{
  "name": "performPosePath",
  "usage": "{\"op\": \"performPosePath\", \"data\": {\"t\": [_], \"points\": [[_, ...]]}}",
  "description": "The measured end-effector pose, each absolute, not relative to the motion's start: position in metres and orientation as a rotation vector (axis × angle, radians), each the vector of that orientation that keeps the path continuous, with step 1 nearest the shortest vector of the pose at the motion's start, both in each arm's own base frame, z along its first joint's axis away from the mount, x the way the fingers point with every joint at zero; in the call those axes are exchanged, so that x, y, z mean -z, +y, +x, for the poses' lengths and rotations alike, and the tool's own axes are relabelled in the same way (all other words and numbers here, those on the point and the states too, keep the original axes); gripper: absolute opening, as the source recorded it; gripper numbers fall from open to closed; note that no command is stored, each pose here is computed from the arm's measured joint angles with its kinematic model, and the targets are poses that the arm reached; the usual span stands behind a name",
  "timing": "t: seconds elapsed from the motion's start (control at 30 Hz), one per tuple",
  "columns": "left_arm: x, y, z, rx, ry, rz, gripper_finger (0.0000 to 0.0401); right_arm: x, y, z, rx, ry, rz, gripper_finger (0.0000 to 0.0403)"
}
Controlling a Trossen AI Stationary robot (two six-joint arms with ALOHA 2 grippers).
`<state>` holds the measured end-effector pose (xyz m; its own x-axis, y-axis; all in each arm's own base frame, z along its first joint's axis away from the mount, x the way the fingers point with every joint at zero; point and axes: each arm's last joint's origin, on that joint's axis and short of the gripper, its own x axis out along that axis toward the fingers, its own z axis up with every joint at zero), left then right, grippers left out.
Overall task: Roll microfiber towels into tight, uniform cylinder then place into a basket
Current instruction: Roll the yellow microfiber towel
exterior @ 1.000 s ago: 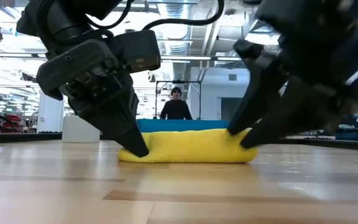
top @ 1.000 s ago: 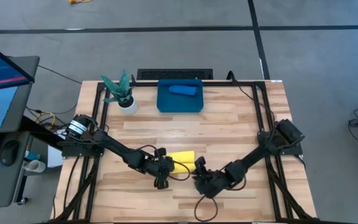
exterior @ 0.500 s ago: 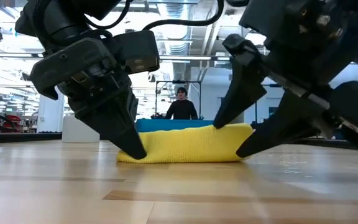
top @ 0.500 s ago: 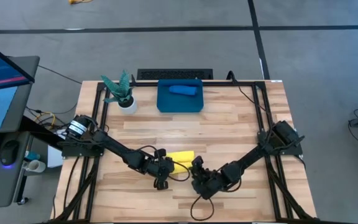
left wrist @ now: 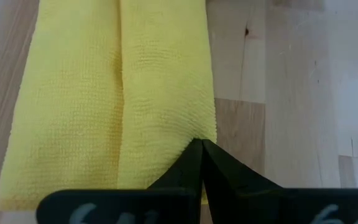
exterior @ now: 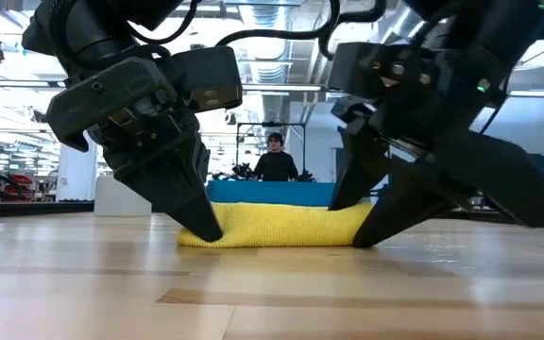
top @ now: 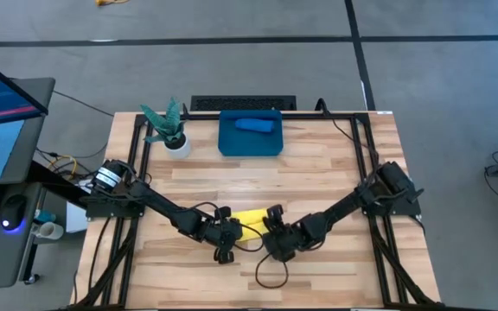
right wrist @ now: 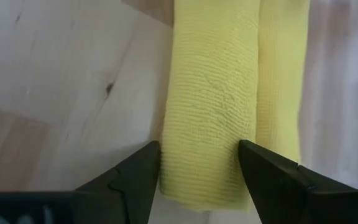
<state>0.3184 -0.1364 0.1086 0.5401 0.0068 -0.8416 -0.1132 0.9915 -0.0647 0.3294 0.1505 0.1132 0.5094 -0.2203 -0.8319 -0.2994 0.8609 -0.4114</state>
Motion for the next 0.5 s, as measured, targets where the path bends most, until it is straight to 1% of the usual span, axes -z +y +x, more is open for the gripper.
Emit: {"op": "performPosePath", "data": {"t": [0.13,0.2,0.33,0.5], "points": [[-0.113,-0.139,0.322,-0.068,0.991,-0.097,0.0004,-0.112,0.14,0.334,-0.058,1.09,-0.404,0.0246],[-0.118,-0.143,0.324,-0.059,0.984,-0.049,0.0004,-0.112,0.135,0.335,-0.051,1.105,-0.341,0.0236],[-0.129,-0.154,0.324,-0.075,1.011,0.041,0.0003,-0.111,0.128,0.338,-0.06,1.131,-0.254,0.0194],[-0.146,-0.17,0.321,-0.145,1.029,0.123,0.0003,-0.111,0.122,0.34,-0.044,1.143,-0.174,0.0127]]}}
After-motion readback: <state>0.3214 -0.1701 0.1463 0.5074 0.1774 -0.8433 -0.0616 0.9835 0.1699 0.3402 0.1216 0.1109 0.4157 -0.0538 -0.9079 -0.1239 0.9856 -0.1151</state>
